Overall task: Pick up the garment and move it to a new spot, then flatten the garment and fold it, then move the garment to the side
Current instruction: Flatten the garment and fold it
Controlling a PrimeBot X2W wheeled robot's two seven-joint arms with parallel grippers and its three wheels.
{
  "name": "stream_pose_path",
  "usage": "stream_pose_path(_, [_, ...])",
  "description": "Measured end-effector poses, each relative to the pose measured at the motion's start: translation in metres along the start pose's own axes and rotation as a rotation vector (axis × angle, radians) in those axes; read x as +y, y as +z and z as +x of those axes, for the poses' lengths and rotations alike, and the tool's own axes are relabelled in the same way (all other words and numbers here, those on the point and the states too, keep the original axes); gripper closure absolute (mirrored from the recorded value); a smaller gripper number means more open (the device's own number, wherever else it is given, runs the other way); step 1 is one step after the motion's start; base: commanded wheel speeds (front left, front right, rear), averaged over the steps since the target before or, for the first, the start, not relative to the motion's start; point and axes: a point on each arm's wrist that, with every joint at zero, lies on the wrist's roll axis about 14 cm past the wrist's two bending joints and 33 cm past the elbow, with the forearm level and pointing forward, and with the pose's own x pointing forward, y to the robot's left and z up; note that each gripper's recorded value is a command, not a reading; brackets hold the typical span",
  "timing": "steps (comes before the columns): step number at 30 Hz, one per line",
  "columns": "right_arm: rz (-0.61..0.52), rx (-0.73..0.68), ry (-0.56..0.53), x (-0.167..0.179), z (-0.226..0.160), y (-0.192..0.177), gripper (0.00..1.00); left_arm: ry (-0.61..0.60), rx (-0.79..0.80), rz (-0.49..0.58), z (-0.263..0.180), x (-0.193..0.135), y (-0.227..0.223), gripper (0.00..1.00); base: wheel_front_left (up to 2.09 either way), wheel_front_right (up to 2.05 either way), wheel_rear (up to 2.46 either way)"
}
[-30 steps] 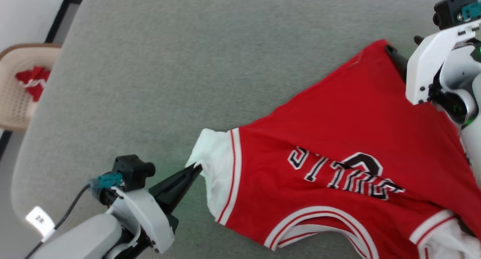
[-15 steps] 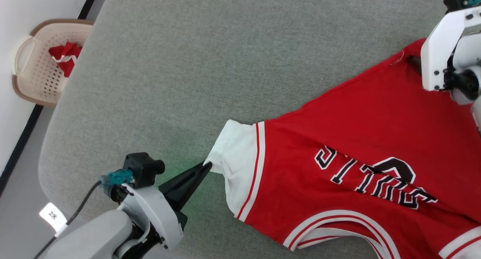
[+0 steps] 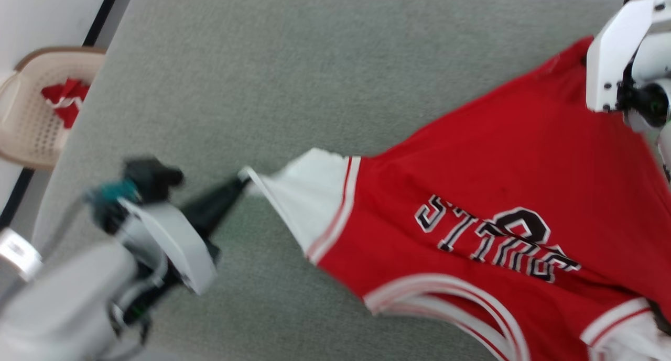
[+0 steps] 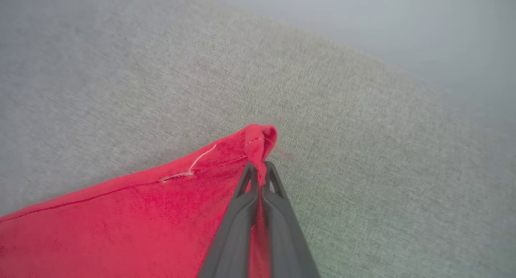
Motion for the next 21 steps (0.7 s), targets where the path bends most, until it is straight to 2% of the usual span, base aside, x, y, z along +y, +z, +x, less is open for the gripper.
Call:
stream_pose_path(10, [-0.016, -0.281, -0.056, -0.028, -0.076, 0.068, 1.0, -0.006, -0.138, 0.174, 0.009, 0.003, 0.14, 1.0, 0.0, 0.0, 0.0])
stream_pose_path(21, [-0.039, -0.555, -0.115, -0.045, -0.182, 0.124, 1.0, 0.032, -0.272, 0.221, 0.008, -0.015, 0.272, 1.0, 0.0, 0.0, 0.0])
